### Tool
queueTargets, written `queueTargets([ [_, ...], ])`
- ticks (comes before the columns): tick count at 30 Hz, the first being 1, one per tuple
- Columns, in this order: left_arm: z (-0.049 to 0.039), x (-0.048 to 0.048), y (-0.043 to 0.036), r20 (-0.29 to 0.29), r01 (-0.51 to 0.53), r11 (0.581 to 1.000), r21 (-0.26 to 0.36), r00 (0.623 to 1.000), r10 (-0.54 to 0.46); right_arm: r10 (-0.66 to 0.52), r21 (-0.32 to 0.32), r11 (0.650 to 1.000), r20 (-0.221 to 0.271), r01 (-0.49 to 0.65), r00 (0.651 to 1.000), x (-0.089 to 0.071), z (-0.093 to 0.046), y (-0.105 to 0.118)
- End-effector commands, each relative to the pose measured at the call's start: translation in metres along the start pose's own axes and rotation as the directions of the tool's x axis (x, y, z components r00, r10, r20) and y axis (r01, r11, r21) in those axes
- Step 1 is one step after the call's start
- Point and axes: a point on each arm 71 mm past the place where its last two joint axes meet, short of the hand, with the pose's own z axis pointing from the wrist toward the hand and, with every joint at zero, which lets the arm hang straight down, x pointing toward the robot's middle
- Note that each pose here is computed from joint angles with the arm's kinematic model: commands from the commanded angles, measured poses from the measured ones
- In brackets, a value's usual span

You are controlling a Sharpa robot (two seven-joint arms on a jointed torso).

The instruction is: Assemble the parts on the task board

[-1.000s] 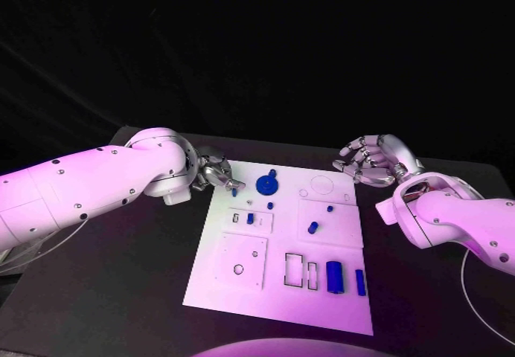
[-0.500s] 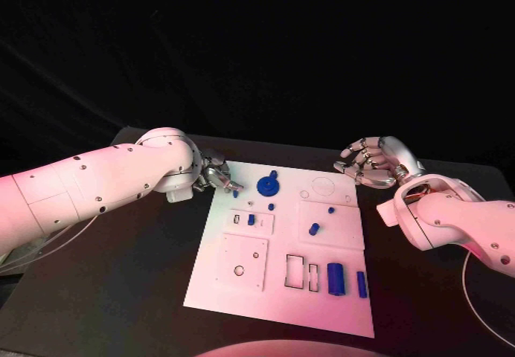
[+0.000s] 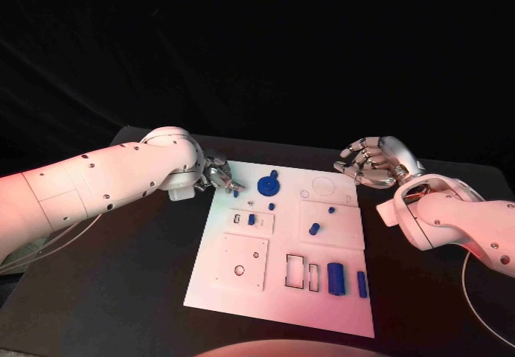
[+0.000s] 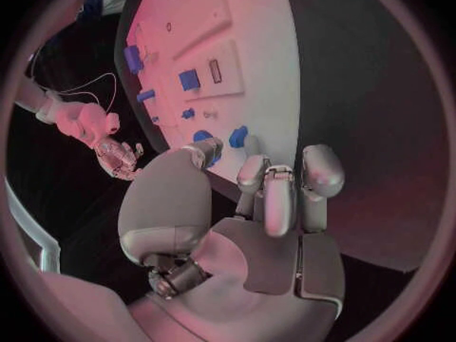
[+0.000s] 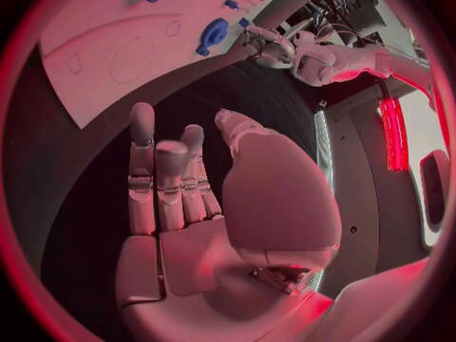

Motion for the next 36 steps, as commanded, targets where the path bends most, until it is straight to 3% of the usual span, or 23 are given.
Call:
queueTargets([
  [1, 0.0012, 0.0003, -0.0021, -0.015, -0.006, 1.000, 0.006, 1.000, 0.006, -0.002, -0.012, 1.000, -0.011, 0.002, 1.000, 0.0014, 0.0000, 0.0014],
  [21, 0.0078, 0.0007, -0.0030, -0.029, 0.002, 1.000, -0.003, 1.000, -0.002, -0.001, -0.012, 1.000, -0.013, 0.001, 1.000, 0.0020, -0.0001, 0.0019],
  [36, 0.0079, 0.0023, -0.0038, -0.035, 0.000, 1.000, -0.001, 0.999, 0.000, -0.006, -0.019, 1.000, -0.011, 0.006, 1.000, 0.0020, 0.0002, 0.0024],
])
